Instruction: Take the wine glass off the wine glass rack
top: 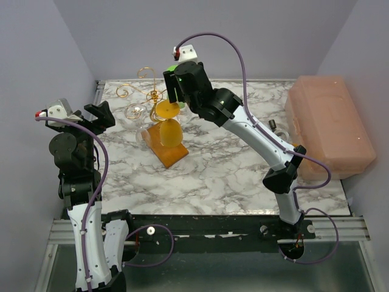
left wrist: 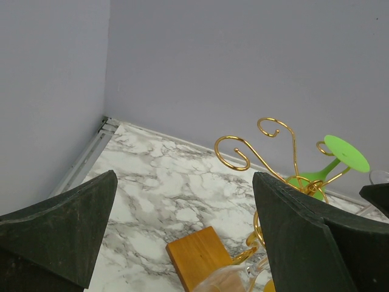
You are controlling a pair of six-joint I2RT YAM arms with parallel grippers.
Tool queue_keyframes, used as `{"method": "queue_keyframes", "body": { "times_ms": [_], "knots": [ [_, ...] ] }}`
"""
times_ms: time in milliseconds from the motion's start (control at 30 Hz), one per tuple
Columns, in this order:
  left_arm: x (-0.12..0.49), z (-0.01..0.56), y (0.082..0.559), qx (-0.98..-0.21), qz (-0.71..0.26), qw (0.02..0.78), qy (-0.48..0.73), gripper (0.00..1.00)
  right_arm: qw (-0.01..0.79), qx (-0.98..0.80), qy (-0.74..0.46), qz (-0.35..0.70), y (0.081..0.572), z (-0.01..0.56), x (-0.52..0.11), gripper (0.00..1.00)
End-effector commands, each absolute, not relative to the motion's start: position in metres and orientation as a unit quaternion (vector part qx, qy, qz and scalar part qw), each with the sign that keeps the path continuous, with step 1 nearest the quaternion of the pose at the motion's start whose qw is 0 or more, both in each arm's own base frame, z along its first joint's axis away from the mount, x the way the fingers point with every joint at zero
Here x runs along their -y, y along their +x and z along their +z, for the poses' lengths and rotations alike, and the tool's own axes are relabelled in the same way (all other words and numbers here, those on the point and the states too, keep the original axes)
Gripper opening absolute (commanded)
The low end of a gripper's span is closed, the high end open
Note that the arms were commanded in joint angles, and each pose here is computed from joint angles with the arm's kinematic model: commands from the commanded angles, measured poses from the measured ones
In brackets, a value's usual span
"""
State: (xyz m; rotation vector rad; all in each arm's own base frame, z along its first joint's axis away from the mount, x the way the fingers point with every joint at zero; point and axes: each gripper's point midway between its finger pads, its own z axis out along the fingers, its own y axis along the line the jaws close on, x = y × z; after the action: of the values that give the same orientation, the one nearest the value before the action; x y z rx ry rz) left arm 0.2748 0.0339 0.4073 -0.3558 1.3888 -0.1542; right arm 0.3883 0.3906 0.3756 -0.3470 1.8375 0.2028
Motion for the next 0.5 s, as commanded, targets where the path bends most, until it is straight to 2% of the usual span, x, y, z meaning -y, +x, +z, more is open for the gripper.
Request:
{"method": "queue_keyframes", "body": {
  "times_ms": [0,467],
  "knots": [
    [-0.031,0.405,0.276,-0.637,-0.080,0.750,-0.160,0.96,0.635,-0.757,-0.108,0.106,0.383,0.421,-0.381,0.68],
    [-0.032,0.403,0.279,-0.640,-0.081,0.747,-0.161,0.95,0.641,-0.757,-0.103,0.072,0.384,0.419,-0.365,0.71]
  ]
}}
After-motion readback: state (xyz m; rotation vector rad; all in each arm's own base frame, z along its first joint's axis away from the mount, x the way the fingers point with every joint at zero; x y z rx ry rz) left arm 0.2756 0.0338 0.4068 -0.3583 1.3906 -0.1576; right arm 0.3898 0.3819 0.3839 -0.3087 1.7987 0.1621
